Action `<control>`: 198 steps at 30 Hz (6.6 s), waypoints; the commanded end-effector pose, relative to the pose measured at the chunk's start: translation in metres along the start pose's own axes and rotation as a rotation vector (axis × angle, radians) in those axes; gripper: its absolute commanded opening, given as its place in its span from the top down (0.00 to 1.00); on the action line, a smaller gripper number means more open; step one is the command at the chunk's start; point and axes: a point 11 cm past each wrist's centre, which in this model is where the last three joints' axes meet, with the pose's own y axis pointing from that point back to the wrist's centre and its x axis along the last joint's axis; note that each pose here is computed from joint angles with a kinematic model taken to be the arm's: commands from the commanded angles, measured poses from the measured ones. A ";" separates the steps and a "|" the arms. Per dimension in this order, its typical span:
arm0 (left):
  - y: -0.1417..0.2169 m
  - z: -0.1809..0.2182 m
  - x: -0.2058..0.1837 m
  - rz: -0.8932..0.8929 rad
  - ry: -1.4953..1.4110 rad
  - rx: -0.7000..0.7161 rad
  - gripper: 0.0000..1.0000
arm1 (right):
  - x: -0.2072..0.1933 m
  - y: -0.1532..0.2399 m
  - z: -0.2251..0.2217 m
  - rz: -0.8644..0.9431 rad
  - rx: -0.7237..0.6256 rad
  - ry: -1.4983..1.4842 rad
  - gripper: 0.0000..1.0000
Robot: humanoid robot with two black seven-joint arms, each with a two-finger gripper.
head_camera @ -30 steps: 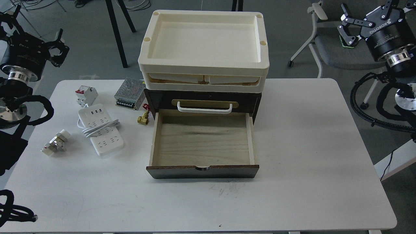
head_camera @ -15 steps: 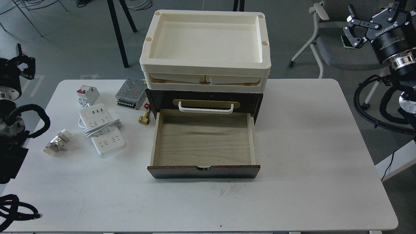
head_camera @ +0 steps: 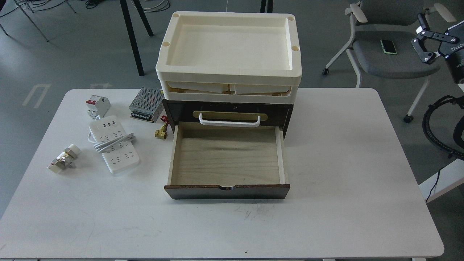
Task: Put charging cable into cabinet
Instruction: 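Move the left arm from rest toward the white charging cable, then lower the left gripper onto the coiled white charging cable, then close the left gripper on the white charging cable and lift it, then carry the cable with the left gripper over the open drawer, then lower the cable into the open drawer with the left gripper, then open the left gripper to release the cable and withdraw slightly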
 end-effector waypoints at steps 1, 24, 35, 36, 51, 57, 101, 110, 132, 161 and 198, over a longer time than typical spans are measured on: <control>0.002 -0.022 -0.048 -0.418 -0.657 0.292 0.00 | 0.005 0.008 0.005 0.017 -0.013 -0.003 0.00; 0.072 -0.254 -0.106 -0.978 -1.000 0.819 0.03 | 0.023 0.032 0.023 0.075 -0.060 -0.011 0.00; 0.094 -0.282 -0.103 -1.050 -1.081 0.872 0.06 | 0.026 0.037 0.025 0.085 -0.067 -0.011 0.00; 0.095 -0.283 -0.104 -1.054 -1.079 0.877 0.07 | 0.026 0.037 0.025 0.086 -0.068 -0.011 0.00; 0.111 -0.297 -0.097 -1.048 -1.109 0.923 0.45 | 0.028 0.040 0.026 0.092 -0.072 -0.010 0.00; 0.105 -0.295 -0.097 -1.028 -1.136 0.892 0.89 | 0.028 0.040 0.026 0.093 -0.070 -0.009 0.00; 0.017 -0.105 -0.224 -0.919 -0.136 0.348 1.00 | 0.039 0.051 0.020 0.128 -0.065 0.003 0.00; 0.011 -0.164 -0.251 -0.845 0.001 0.403 1.00 | 0.040 0.052 0.021 0.129 -0.066 0.003 0.00; 0.025 -0.226 -0.251 -0.667 0.098 0.538 1.00 | 0.042 0.057 0.025 0.140 -0.077 -0.001 0.00; 0.030 -0.205 -0.264 -0.738 -0.089 0.453 0.98 | 0.047 0.065 0.027 0.158 -0.081 -0.003 0.00; 0.037 -0.222 -0.282 -0.709 -0.151 0.461 0.80 | 0.052 0.075 0.032 0.177 -0.096 -0.007 0.00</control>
